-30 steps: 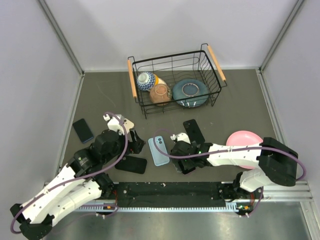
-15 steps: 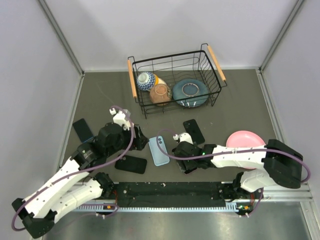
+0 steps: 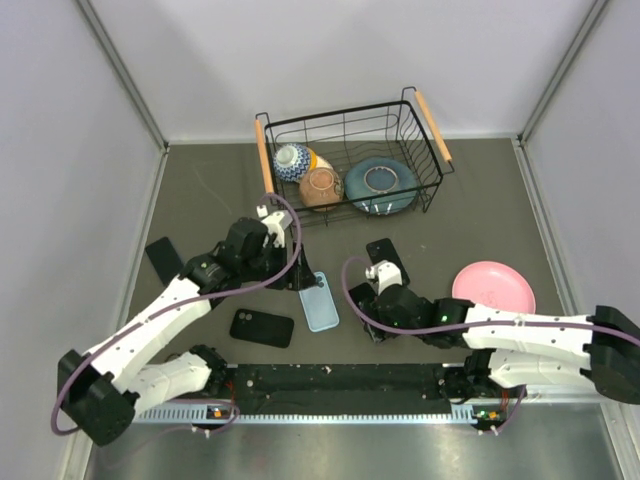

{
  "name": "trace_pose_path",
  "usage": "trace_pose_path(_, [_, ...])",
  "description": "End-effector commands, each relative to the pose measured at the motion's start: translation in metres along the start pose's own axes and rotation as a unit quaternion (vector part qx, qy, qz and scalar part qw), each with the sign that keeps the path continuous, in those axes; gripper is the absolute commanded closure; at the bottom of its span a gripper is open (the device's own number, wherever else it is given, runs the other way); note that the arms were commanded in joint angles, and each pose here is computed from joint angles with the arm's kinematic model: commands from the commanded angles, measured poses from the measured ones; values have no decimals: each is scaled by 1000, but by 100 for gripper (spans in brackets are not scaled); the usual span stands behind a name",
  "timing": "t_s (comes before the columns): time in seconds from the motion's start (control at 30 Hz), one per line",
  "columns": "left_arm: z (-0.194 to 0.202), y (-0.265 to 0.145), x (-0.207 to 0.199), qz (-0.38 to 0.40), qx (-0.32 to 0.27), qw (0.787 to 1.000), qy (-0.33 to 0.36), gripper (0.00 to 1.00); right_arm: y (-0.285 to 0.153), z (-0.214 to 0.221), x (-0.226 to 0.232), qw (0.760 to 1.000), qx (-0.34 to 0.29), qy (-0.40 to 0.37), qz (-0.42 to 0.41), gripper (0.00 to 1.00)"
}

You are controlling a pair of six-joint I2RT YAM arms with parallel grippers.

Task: Put the phone into the phone case

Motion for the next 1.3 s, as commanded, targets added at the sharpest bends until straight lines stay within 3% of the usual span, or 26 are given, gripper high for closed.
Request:
trace_pose_path(0.0, [-24,5,-33,87,-10,996,31,24,-13,-35,10,995,-92,-3,-42,65])
trace_pose_path(0.23, [-9,38,-40,139,91,986,7,25,-40,-61,31,975,-179,-31,-125,69])
trace_pose_path(0.4, [-7,40,-54,196,108,975,2,26,-65,-72,46,952,-232,-35,-197,70])
trace_pose_path(0.73, [3,52,-62,249,152,956,-35,31,-67,-69,48,948,-233,-59,-210,70])
trace_pose_path(0.87, [4,50,-64,261,157,952,-38,47,-67,-71,52,944,-241,-56,-220,70])
trace_pose_path(0.9, [4,48,-66,265,156,951,-35,61,-66,-70,51,944,-240,-57,-219,70])
trace_pose_path(0.97, [5,46,-66,268,159,950,-38,75,-65,-67,50,946,-233,-60,-217,68])
trace_pose_path(1.0, [5,44,-67,270,157,949,-37,88,-67,-69,50,946,-233,-60,-217,66])
trace_pose_path(1.07, [7,42,-68,279,160,946,-41,99,-70,-72,51,946,-237,-46,-218,61])
trace_pose_path(1.1, [7,41,-69,282,159,945,-43,100,-74,-77,50,945,-245,-34,-215,57])
trace_pose_path(1.23, [1,35,-75,287,146,945,-52,100,-89,-85,48,941,-250,61,-222,16])
trace_pose_path(1.27, [-3,33,-77,289,137,946,-47,100,-93,-89,47,935,-258,86,-225,12])
Point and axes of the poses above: each gripper's point midway between its finger pads, its own y axis out along the fingers, its own x axis along the line the jaws close on, z = x × y, the point moved 3 cm from there along -y, back along the fingers, and after that the axes turned 1 degree about y, right-handed, at the moved point
